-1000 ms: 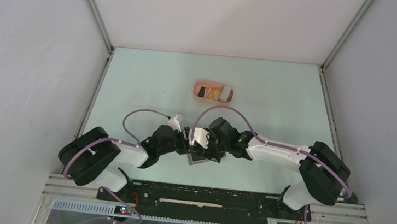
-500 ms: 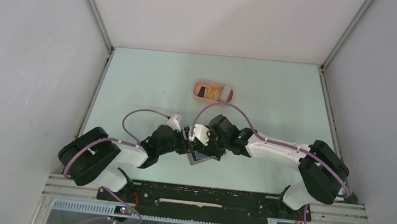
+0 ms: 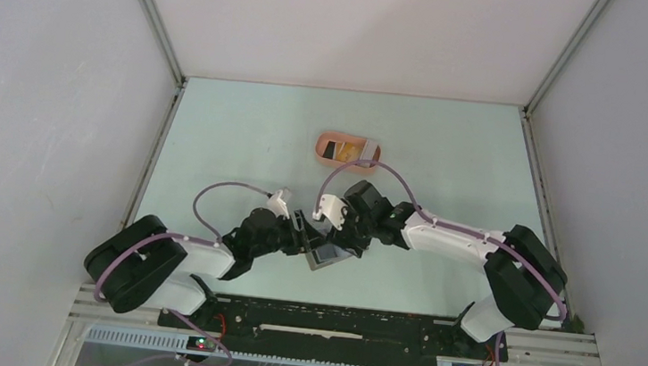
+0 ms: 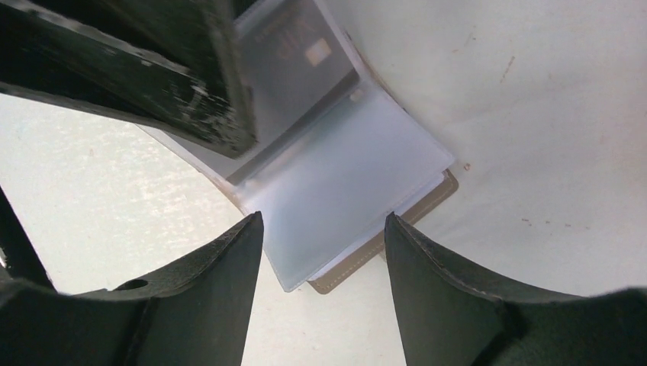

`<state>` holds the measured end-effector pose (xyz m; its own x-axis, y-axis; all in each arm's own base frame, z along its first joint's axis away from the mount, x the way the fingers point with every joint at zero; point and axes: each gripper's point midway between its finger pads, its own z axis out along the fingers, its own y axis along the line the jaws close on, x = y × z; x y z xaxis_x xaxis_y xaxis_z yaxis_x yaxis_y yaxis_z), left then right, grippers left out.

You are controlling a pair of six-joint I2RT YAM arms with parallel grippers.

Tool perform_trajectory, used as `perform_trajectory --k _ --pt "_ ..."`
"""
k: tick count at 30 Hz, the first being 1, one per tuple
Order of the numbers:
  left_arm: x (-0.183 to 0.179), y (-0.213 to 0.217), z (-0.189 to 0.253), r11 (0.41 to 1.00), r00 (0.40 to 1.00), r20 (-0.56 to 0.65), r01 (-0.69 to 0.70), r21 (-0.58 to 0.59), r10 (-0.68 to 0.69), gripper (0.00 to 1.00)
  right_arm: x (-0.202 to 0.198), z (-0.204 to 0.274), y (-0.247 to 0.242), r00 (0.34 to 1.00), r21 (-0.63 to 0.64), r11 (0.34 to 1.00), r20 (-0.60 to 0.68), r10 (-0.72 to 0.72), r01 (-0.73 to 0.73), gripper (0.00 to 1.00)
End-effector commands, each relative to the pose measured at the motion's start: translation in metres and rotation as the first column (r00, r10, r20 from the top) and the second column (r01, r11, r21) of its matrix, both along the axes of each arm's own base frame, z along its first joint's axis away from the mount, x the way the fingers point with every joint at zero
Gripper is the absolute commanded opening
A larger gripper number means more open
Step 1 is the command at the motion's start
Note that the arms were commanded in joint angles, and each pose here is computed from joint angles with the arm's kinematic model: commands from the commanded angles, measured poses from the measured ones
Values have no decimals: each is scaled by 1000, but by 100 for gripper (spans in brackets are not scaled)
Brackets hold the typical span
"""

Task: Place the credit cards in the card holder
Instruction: Turn over the card slot in the card holder.

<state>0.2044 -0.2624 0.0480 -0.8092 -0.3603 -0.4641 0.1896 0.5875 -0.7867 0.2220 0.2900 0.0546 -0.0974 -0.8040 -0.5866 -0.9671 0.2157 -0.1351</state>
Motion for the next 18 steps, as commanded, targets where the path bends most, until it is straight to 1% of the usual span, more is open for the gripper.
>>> perform_trajectory --k 1,6,9,11,13,16,17,18 --pt "-6 13 -4 999 1000 6 -14 38 14 64 14 15 2 999 41 998 -9 -45 46 68" --pt "-5 32 5 992 997 60 -54 115 47 64 27 24 -9 997 57 995 -9 -82 82 69" --pt "-2 43 20 985 990 129 -80 153 60 65 34 39 -17 995 99 990 -13 -102 102 69" --pt "1 48 36 983 979 194 -95 158 63 66 41 54 -23 993 137 984 -10 -115 115 69" --pt "4 50 57 985 960 272 -105 137 64 68 48 72 -30 991 178 976 17 -131 126 69" --pt "5 46 87 994 926 374 -88 68 56 71 57 106 -36 987 251 960 71 -146 124 71" --pt "4 42 98 997 915 401 -66 34 47 71 59 118 -37 986 278 953 77 -150 123 73" --pt "2 36 106 999 907 420 -37 7 31 71 64 131 -39 983 302 944 81 -165 133 77"
